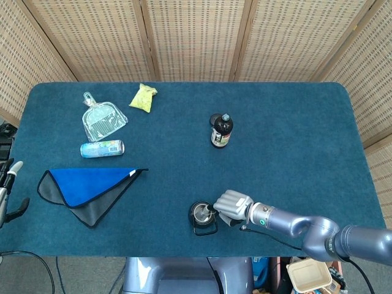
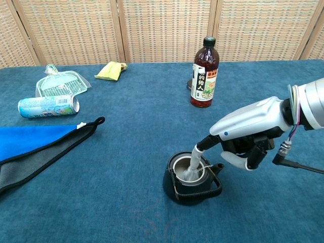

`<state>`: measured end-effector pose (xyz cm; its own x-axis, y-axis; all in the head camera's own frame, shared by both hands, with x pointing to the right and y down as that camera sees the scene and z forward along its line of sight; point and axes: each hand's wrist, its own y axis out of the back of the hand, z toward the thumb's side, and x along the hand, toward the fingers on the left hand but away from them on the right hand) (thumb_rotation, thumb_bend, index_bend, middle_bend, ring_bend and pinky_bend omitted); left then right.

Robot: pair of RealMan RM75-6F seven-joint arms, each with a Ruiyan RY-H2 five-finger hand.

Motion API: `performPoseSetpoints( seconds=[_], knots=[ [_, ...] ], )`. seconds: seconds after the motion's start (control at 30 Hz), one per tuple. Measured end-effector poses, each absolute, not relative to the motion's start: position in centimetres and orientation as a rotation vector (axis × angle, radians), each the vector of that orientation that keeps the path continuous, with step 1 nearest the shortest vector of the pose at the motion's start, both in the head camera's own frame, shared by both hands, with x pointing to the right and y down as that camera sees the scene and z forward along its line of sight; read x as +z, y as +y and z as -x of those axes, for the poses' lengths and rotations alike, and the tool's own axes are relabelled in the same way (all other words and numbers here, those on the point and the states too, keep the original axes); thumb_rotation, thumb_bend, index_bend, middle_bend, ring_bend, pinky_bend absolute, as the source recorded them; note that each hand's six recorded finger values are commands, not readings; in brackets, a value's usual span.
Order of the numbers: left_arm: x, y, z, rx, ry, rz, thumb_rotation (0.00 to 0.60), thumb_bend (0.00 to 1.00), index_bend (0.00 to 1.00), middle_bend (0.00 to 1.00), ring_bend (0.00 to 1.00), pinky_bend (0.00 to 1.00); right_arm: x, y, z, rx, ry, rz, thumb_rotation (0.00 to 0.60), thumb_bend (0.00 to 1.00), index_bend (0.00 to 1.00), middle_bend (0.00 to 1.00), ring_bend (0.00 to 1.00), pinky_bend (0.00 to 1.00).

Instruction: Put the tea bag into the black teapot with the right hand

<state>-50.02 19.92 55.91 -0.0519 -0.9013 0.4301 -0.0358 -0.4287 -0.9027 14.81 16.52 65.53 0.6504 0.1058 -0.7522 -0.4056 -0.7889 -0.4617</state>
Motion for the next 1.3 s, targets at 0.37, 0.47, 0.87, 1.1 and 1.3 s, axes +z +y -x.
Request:
performPoseSetpoints(
  seconds=[0.37, 0.47, 0.87, 1.1, 1.3],
  knots=[
    [56.1, 19.9, 49.9, -1.561, 1.027, 1.525, 0.6, 0.38, 0.04, 0.0, 0.0, 0.0, 65.3, 16.6, -14.8, 1.075, 0.224, 2.241, 0.6, 0.98, 0.22, 0.99, 0.98, 0.97],
    [56.1, 19.8, 49.9, -1.56, 1.026, 1.527, 0.6, 0.38, 0.04, 0.0, 0.0, 0.0, 65.0, 16.5, -14.8, 1.069, 0.213, 2.24, 0.6, 0.98, 0.22, 0.99, 0.98, 0.97],
    [56.2, 19.8, 49.9, -1.557, 1.037, 1.529, 0.6, 0.38, 0.04, 0.0, 0.0, 0.0, 62.6, 14.3, -15.5, 1.027, 0.025, 2.252, 0.6, 0.94, 0.22, 0.93, 0.97, 0.97],
    [56.3, 20.0, 49.7, -1.554, 1.042, 1.539, 0.6, 0.38, 0.04, 0.0, 0.0, 0.0, 60.7, 11.4, -18.0, 1.001, -0.282, 2.228, 0.592, 0.74, 0.22, 0.78, 0.84, 0.88],
    [56.4, 20.0, 49.5, -1.55, 1.045, 1.541, 0.6, 0.38, 0.04, 0.0, 0.0, 0.0, 59.3, 9.3, -22.0, 1.036, -0.565, 2.103, 0.545, 0.63, 0.22, 0.59, 0.63, 0.73]
  ],
)
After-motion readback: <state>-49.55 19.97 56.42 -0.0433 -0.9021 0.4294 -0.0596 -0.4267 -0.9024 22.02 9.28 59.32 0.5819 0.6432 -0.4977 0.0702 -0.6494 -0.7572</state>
